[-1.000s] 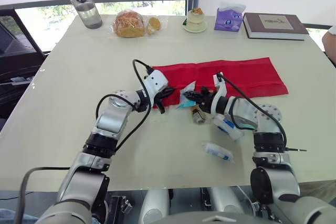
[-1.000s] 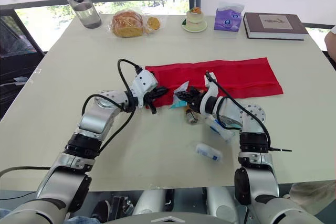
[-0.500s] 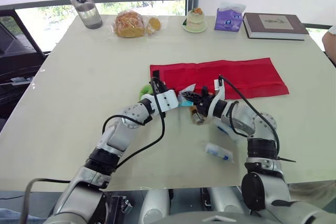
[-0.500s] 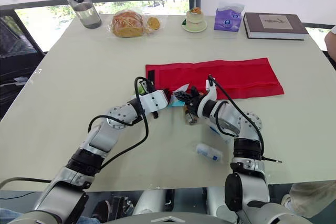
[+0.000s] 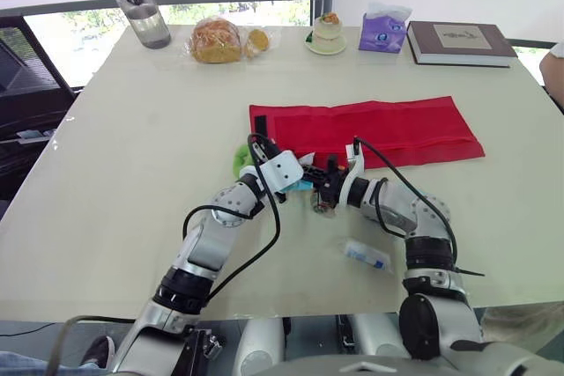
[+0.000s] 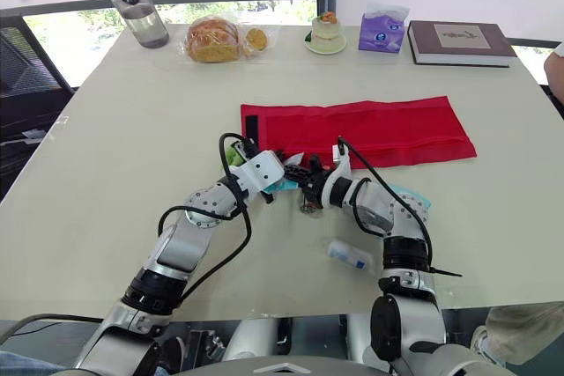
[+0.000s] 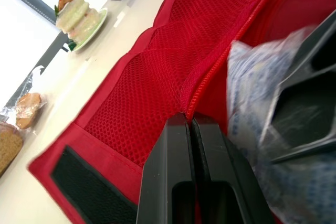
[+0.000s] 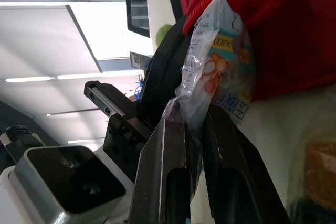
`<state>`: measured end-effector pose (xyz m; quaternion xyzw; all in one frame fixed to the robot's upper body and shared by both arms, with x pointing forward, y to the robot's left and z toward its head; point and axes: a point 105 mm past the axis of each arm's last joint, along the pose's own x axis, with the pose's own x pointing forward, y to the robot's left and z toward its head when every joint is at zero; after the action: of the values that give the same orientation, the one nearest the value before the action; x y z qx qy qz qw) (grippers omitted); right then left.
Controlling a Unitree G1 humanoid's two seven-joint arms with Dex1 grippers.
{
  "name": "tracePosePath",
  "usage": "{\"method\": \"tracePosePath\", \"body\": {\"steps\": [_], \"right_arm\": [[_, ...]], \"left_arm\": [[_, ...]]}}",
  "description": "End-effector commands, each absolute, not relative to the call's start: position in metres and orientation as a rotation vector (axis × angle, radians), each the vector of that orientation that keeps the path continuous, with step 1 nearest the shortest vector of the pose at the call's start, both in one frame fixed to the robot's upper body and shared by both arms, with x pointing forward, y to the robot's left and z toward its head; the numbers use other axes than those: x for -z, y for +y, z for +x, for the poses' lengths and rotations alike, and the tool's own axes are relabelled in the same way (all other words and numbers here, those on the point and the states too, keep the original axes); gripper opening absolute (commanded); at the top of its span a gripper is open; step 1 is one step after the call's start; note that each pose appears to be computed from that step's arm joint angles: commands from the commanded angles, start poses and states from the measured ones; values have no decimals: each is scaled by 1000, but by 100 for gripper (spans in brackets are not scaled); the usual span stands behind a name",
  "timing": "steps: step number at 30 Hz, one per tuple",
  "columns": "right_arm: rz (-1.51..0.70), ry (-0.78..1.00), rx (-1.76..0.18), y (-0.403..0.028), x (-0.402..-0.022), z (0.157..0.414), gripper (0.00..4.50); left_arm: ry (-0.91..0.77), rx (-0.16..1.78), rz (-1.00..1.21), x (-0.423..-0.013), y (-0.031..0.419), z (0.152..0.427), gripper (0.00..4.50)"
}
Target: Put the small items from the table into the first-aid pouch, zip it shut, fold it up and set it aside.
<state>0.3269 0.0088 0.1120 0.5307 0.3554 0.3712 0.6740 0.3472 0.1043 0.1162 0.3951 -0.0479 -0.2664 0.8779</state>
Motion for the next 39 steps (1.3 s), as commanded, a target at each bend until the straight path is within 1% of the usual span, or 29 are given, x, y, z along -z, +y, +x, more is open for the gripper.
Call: {"method": "tracePosePath", "body": {"steps": [1, 5, 9, 13, 17, 21, 26, 29, 39], "right_arm": [[1191, 787, -833, 14, -113, 333, 0], [1161, 770, -773, 6, -107, 345, 0], [1129, 794, -735, 0, -100, 349, 0], [1016, 861, -743, 0, -86, 340, 0], [997, 908, -756, 5, -81, 334, 0], [998, 931, -751, 7, -78, 334, 0], [1062, 948, -771, 13, -83, 335, 0], [1086, 958, -777, 16, -85, 338, 0], [1075, 1016, -890, 23, -93, 330, 0]], "left_arm": [[-161, 571, 801, -132, 95, 340, 4], [-150, 569, 796, -130, 97, 338, 4], [-153, 564, 790, -131, 97, 338, 4], [-160, 538, 775, -134, 98, 341, 4], [-164, 537, 764, -136, 97, 342, 4], [-174, 533, 750, -138, 96, 342, 4], [-185, 529, 745, -142, 95, 344, 4], [-225, 530, 723, -151, 91, 343, 4], [-239, 508, 649, -159, 87, 348, 4]]}}
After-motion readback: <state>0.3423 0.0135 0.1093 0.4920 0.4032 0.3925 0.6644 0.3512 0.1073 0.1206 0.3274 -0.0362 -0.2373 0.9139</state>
